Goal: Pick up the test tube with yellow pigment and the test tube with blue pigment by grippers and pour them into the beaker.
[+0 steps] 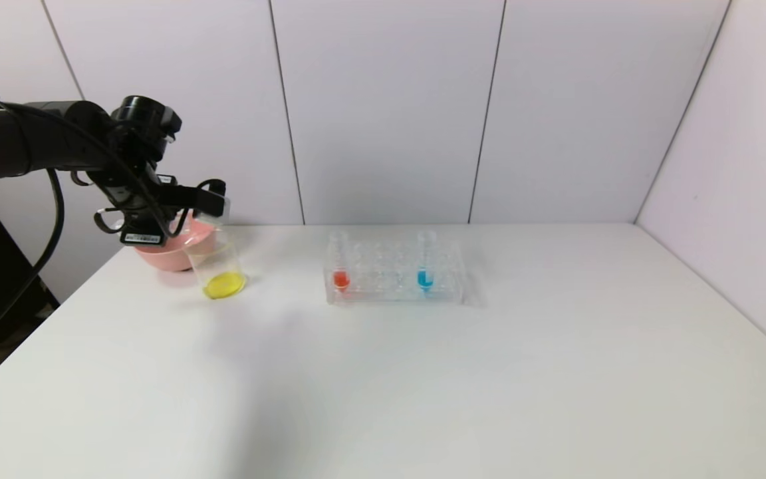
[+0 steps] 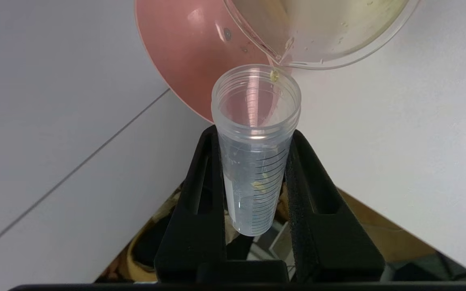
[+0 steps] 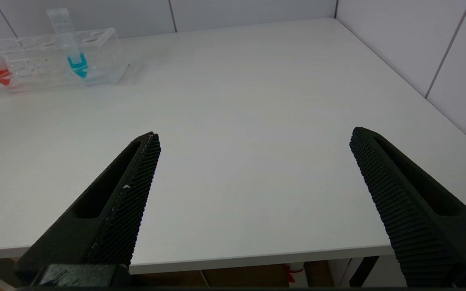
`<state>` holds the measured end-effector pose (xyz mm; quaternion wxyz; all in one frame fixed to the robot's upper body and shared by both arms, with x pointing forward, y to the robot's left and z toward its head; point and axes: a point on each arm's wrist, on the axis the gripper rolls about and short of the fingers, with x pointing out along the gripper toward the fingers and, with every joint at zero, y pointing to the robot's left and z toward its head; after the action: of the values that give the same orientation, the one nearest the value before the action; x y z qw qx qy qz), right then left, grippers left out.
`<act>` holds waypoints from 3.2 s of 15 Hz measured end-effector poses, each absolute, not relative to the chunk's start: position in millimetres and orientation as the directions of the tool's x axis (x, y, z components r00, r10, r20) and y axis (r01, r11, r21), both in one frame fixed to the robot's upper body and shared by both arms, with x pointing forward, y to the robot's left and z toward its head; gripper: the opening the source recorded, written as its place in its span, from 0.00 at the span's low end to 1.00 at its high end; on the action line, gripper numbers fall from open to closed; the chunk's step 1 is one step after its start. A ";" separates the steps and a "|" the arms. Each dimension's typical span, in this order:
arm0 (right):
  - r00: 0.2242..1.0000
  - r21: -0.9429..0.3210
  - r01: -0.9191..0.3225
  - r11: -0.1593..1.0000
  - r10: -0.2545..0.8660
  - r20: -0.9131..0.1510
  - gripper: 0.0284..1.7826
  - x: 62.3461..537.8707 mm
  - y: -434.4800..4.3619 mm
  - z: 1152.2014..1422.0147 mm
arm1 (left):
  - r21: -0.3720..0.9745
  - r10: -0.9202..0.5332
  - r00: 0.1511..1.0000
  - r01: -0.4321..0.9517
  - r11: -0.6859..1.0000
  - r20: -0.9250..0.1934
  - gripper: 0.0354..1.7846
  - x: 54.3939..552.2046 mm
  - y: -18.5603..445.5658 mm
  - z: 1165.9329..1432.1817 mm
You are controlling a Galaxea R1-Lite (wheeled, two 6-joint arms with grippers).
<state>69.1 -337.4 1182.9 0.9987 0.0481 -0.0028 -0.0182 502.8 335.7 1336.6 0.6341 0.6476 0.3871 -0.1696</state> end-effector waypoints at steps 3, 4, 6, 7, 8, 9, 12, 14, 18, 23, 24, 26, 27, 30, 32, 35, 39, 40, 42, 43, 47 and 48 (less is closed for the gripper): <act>0.999 0.096 0.036 0.995 -0.037 0.004 0.96 69.1 -337.4 1182.9 | 0.645 0.083 0.682 0.636 0.423 -0.727 0.24 497.0 348.3 1345.1; 0.999 0.096 0.036 0.995 -0.037 0.004 0.96 69.1 -337.4 1182.9 | 0.590 -0.004 0.698 0.608 0.531 -0.716 0.24 495.4 351.8 1349.2; 0.999 0.096 0.036 0.995 -0.037 0.004 0.96 69.1 -337.4 1182.9 | 0.447 -0.147 0.747 0.529 0.721 -0.648 0.24 494.6 361.6 1360.0; 0.999 0.096 0.036 0.995 -0.037 0.004 0.96 69.1 -337.4 1182.9 | 0.386 -0.192 0.784 0.483 0.786 -0.590 0.24 496.4 369.3 1366.7; 0.999 0.096 0.036 0.995 -0.037 0.004 0.96 69.1 -337.4 1182.9 | 0.333 -0.230 0.823 0.443 0.833 -0.519 0.24 499.6 377.9 1373.5; 0.999 0.096 0.036 0.995 -0.037 0.004 0.96 69.1 -337.4 1182.9 | 0.296 -0.251 0.858 0.408 0.864 -0.449 0.24 503.1 385.0 1379.6; 0.999 0.096 0.036 0.995 -0.037 0.004 0.96 69.1 -337.4 1182.9 | 0.230 -0.228 0.937 0.291 0.929 -0.265 0.24 515.3 405.3 1386.7; 0.999 0.096 0.036 0.995 -0.037 0.004 0.96 69.1 -337.4 1182.9 | 0.180 -0.202 0.963 0.233 0.956 -0.177 0.24 523.5 417.0 1376.0; 0.999 0.096 0.036 0.995 -0.037 0.004 0.96 69.1 -337.4 1182.9 | 0.093 -0.152 0.985 0.160 0.983 -0.085 0.24 533.4 430.8 1343.2; 0.999 0.096 0.036 0.995 -0.037 0.004 0.96 69.1 -337.4 1182.9 | 0.056 -0.124 0.979 0.134 0.989 -0.159 0.24 532.9 439.2 1313.2; 0.999 0.096 0.036 0.995 -0.037 0.004 0.96 69.1 -337.4 1182.9 | 0.050 -0.121 0.977 0.131 0.990 -0.174 0.24 531.6 440.7 1308.8; 0.999 0.096 0.036 0.995 -0.037 0.004 0.96 69.1 -337.4 1182.9 | 0.039 -0.120 0.973 0.130 0.991 -0.200 0.24 528.8 440.6 1302.2; 0.999 0.096 0.036 0.995 -0.037 0.004 0.96 69.1 -337.4 1182.9 | 0.033 -0.125 0.969 0.135 0.990 -0.213 0.24 527.6 439.8 1299.5; 0.999 0.096 0.036 0.995 -0.037 0.004 0.96 69.1 -337.4 1182.9 | 0.024 -0.130 0.964 0.139 0.990 -0.230 0.24 525.8 439.9 1294.6; 0.999 0.096 0.036 0.995 -0.037 0.004 0.96 69.1 -337.4 1182.9 | 0.026 -0.128 0.965 0.138 0.990 -0.229 0.26 526.2 438.8 1293.9; 0.999 0.096 0.036 0.995 -0.037 0.004 0.96 69.1 -337.4 1182.9 | 0.034 -0.124 0.966 0.135 0.990 -0.227 0.41 526.3 439.5 1294.3; 0.999 0.096 0.036 0.995 -0.037 0.004 0.96 69.1 -337.4 1182.9 | 0.036 -0.124 0.967 0.135 0.990 -0.222 0.77 526.3 439.1 1295.8; 0.999 0.096 0.036 0.995 -0.037 0.004 0.96 69.1 -337.4 1182.9 | 0.037 -0.122 0.968 0.134 0.990 -0.220 0.84 526.0 439.5 1296.5; 0.999 0.096 0.036 0.995 -0.037 0.004 0.96 69.1 -337.4 1182.9 | 0.039 -0.123 0.969 0.135 0.990 -0.214 0.94 525.0 438.9 1299.6; 0.999 0.096 0.036 0.995 -0.037 0.004 0.96 69.1 -337.4 1182.9 | 0.042 -0.125 0.970 0.137 0.990 -0.207 0.97 524.1 438.0 1302.4; 0.999 0.096 0.036 0.995 -0.037 0.004 0.96 69.1 -337.4 1182.9 | 0.049 -0.137 0.976 0.147 0.988 -0.166 0.99 516.1 429.2 1323.0; 0.999 0.096 0.037 0.995 -0.037 0.004 0.96 69.1 -337.4 1182.9 | 0.041 -0.145 0.977 0.153 0.987 -0.156 0.99 513.1 423.8 1329.3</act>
<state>69.1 -337.4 1182.9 0.9987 0.0481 -0.0028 -0.0186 513.1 423.8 1329.3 0.9939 0.0264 0.0767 -0.0748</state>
